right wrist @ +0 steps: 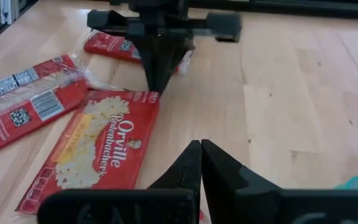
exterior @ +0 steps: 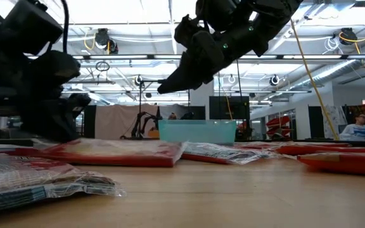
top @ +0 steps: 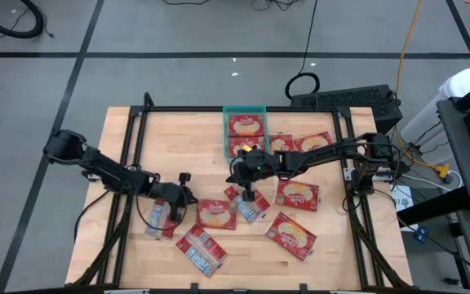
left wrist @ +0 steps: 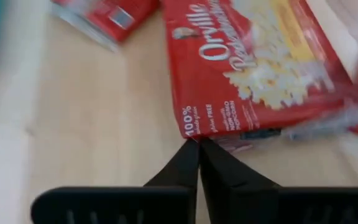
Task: Sort popcorn bags into baskets
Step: Put the red popcorn bag into the blue bin
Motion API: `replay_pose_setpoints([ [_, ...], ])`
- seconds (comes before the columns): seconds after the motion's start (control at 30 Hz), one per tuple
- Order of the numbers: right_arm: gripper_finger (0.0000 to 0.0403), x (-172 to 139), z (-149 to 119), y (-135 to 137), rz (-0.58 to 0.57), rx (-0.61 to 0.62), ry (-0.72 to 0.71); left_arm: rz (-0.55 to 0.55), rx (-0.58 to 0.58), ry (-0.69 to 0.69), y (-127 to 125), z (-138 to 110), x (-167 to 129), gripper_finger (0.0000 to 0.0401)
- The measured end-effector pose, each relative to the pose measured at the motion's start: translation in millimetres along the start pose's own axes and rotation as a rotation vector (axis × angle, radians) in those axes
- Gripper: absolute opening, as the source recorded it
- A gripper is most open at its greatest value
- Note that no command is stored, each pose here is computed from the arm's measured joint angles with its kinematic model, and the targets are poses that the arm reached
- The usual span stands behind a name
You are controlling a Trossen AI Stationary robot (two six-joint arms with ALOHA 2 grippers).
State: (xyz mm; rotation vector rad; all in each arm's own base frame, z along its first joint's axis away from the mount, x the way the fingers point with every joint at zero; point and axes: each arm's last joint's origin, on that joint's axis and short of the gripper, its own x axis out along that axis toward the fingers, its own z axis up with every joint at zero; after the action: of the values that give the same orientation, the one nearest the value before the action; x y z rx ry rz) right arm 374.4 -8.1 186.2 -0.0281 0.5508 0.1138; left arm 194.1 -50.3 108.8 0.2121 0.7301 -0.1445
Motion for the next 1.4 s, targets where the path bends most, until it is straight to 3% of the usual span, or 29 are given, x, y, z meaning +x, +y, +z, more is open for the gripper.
replay_pose_setpoints([
  [0.27,0.0004,0,-9,-1,-0.048,0.063,0.095,0.12,0.092,-0.111,21,12,1,0.0003],
  [0.63,0.0009,1,-21,15,-0.017,0.22,0.111,0.197,0.211,-0.16,33,20,0,0.0001],
  [0.77,0.0047,1,-33,18,0.011,0.326,0.084,0.217,0.237,-0.209,35,25,-2,0.0001],
  [1.1,0.0201,-1,-46,25,0.133,0.594,0.012,0.246,0.221,-0.232,41,29,-10,0.0],
  [1.23,0.0241,-1,-48,32,0.148,0.614,0.019,0.256,0.231,-0.255,42,32,-14,0.0],
  [1.4,0.0255,-1,-44,38,0.152,0.605,-0.015,0.278,0.222,-0.26,45,33,-16,0.0],
])
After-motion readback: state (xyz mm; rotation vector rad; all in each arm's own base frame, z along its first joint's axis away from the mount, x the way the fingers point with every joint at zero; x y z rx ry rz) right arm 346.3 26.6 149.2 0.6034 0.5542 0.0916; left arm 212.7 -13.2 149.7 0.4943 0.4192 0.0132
